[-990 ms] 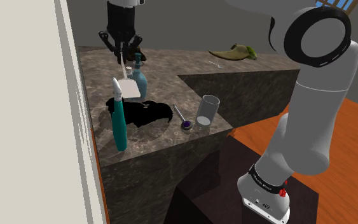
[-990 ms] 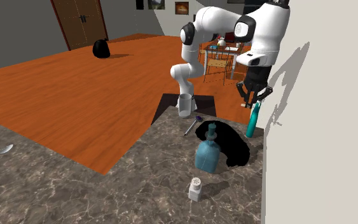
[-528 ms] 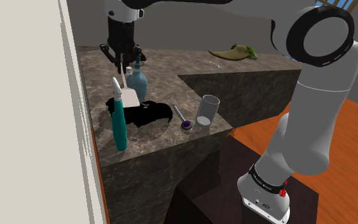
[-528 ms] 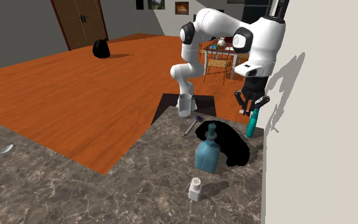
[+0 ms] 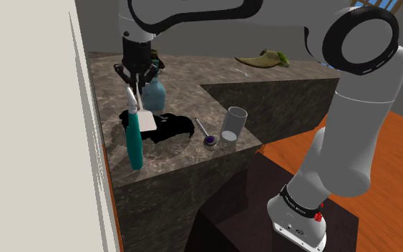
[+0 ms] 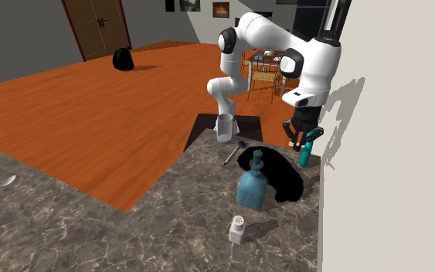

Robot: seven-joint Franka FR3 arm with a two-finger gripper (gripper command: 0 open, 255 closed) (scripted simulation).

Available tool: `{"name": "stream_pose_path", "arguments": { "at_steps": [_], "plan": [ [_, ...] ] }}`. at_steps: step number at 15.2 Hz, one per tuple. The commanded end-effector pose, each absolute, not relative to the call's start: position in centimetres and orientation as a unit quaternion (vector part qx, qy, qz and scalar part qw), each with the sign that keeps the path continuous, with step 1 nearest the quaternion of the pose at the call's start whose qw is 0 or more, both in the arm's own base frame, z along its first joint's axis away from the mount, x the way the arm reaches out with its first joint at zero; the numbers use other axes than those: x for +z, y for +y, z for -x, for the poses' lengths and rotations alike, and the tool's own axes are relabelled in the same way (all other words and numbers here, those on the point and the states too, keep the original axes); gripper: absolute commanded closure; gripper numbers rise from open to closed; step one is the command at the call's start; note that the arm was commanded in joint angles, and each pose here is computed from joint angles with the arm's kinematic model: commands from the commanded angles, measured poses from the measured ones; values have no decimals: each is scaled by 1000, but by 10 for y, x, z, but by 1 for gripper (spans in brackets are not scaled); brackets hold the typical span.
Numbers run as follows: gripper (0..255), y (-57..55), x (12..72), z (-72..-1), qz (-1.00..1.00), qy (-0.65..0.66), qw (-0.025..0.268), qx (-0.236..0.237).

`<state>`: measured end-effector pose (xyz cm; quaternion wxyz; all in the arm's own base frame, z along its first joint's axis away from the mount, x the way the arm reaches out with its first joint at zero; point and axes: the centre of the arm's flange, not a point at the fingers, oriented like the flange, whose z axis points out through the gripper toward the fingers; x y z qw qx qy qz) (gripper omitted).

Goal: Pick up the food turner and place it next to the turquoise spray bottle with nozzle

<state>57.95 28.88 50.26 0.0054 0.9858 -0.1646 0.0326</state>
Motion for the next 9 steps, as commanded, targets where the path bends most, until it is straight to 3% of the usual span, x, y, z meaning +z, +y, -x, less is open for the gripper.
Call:
{"name": "stream_pose_path", "arguments": {
  "at_steps": [1,9],
  "plan": [
    [255,288,491,-579,-986,-165,5,33],
    [255,288,449,-579,-986,-165,5,33]
  ]
}}
